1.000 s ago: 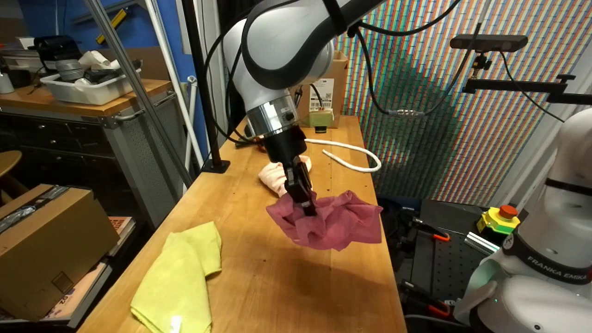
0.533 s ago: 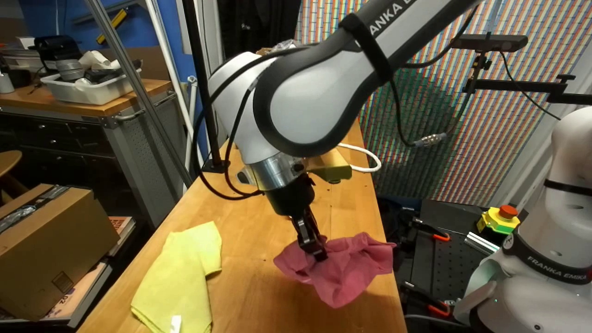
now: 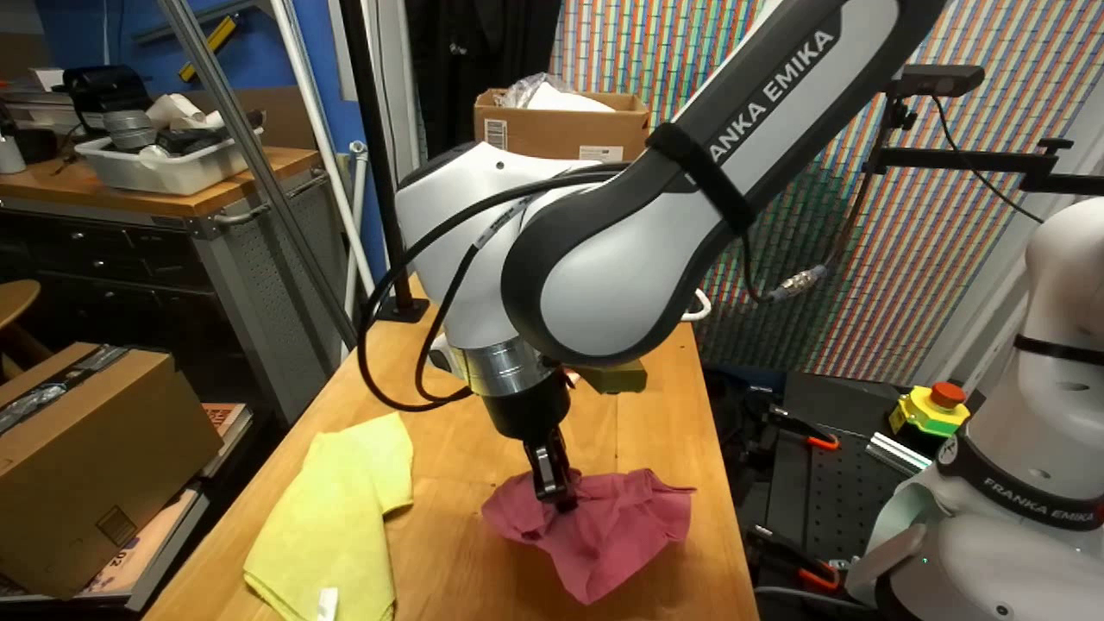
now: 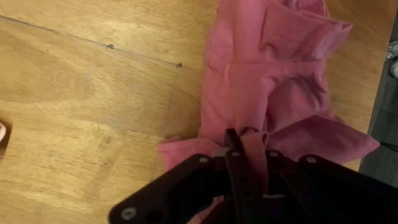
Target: Move the white rope and radish to the right, move the peach shirt forwards, move the yellow towel and pink shirt to the left
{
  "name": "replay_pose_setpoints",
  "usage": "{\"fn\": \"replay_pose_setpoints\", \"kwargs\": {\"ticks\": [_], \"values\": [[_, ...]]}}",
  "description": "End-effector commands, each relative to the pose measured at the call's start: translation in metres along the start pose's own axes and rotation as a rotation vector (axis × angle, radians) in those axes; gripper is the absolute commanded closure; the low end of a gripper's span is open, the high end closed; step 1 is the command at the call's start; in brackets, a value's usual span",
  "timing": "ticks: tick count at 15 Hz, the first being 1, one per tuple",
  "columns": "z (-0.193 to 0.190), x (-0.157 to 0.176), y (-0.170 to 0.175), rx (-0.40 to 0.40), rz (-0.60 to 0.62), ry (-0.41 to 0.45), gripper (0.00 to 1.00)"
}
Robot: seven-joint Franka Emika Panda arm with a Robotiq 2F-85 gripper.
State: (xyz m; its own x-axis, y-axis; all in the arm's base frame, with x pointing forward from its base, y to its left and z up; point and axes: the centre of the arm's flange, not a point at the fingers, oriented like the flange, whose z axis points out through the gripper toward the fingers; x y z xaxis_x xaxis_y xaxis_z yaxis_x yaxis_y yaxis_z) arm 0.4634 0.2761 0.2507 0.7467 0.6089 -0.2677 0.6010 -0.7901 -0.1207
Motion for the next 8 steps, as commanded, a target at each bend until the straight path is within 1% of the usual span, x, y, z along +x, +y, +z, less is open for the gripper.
{"fn": "replay_pose_setpoints", "kwargs": {"ticks": [1, 2, 3, 4, 5, 8], "values": [[0.001, 0.003, 0.007, -0.019, 0.033, 0.046, 0.98], [0.001, 0.002, 0.009, -0.024, 0.046, 0.043, 0.66], [-0.001, 0.001, 0.013, -0.022, 0.05, 0.031, 0.64], [-0.002, -0.001, 0.015, -0.015, 0.046, 0.017, 0.58], [-0.005, -0.004, 0.016, -0.014, 0.051, 0.012, 0.51], [-0.01, -0.009, 0.02, 0.007, 0.038, -0.029, 0.27]]}}
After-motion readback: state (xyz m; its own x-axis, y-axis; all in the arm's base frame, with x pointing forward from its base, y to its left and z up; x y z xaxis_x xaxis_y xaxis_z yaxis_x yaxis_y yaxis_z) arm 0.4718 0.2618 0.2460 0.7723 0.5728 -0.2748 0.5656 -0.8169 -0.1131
